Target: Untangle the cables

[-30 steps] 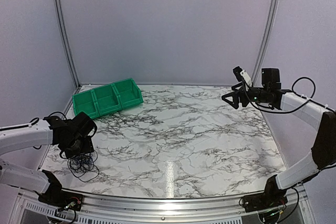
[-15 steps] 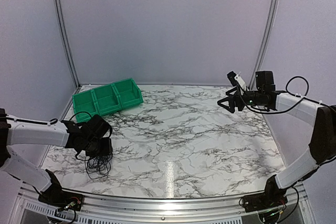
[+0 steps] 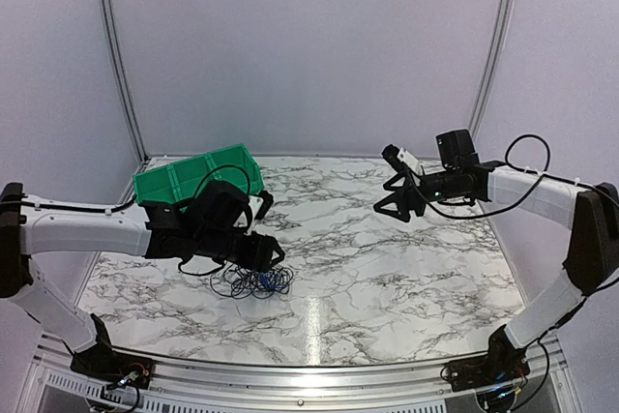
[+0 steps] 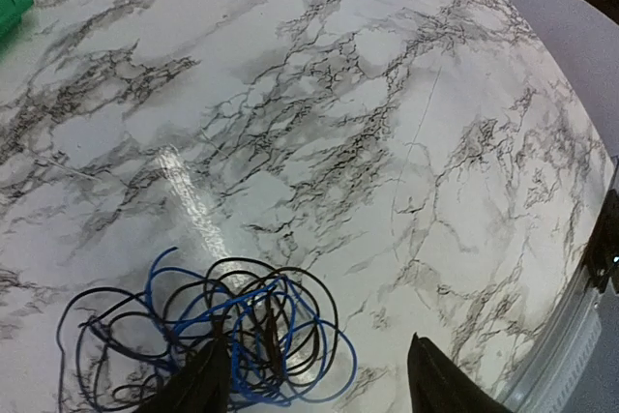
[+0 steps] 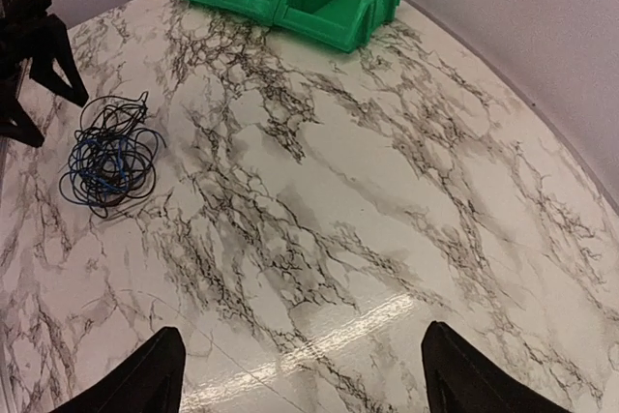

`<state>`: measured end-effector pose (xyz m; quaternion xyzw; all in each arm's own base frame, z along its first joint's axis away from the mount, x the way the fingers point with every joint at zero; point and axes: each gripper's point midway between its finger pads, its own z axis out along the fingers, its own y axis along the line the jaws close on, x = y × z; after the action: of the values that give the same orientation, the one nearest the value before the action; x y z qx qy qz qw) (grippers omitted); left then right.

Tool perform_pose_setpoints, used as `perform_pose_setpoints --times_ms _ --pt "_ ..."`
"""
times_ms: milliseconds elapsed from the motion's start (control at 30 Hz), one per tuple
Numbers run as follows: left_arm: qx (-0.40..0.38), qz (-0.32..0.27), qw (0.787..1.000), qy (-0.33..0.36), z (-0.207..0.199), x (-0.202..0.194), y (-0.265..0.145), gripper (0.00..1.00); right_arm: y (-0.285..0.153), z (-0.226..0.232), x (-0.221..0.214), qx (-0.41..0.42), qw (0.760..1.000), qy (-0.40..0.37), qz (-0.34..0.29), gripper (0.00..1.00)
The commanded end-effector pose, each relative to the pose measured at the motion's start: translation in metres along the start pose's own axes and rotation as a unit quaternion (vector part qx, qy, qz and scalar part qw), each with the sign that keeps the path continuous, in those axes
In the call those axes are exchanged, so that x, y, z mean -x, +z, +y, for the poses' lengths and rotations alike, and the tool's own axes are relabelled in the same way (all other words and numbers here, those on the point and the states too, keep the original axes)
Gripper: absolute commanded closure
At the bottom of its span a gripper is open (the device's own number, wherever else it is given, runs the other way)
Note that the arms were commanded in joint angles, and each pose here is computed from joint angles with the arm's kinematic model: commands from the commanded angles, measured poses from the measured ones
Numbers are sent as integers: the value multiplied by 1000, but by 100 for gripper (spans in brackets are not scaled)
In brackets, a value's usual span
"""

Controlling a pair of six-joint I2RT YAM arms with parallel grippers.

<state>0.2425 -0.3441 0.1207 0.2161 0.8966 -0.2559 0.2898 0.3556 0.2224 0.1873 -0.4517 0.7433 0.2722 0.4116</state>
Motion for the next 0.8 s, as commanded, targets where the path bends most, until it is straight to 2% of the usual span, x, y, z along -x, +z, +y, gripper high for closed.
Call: perform_pose_setpoints --times_ms 0,167,267,400,500,767 --pt "89 8 994 69 35 -5 -37 31 13 27 7 39 997 -52 30 17" --pt "163 -16 986 40 74 -17 -59 23 40 58 5 84 991 -83 61 23" --pt "199 -15 980 -20 105 -24 -61 24 61 73 14 99 989 -90 65 30" --pt "189 11 973 -129 138 -41 -52 36 92 92 29 129 986 -77 67 45" --pt "189 26 963 -190 153 -50 -47 40 111 109 34 165 981 -64 74 51" --pt "111 70 952 -275 140 -80 -20 47 131 141 30 190 974 -83 96 53"
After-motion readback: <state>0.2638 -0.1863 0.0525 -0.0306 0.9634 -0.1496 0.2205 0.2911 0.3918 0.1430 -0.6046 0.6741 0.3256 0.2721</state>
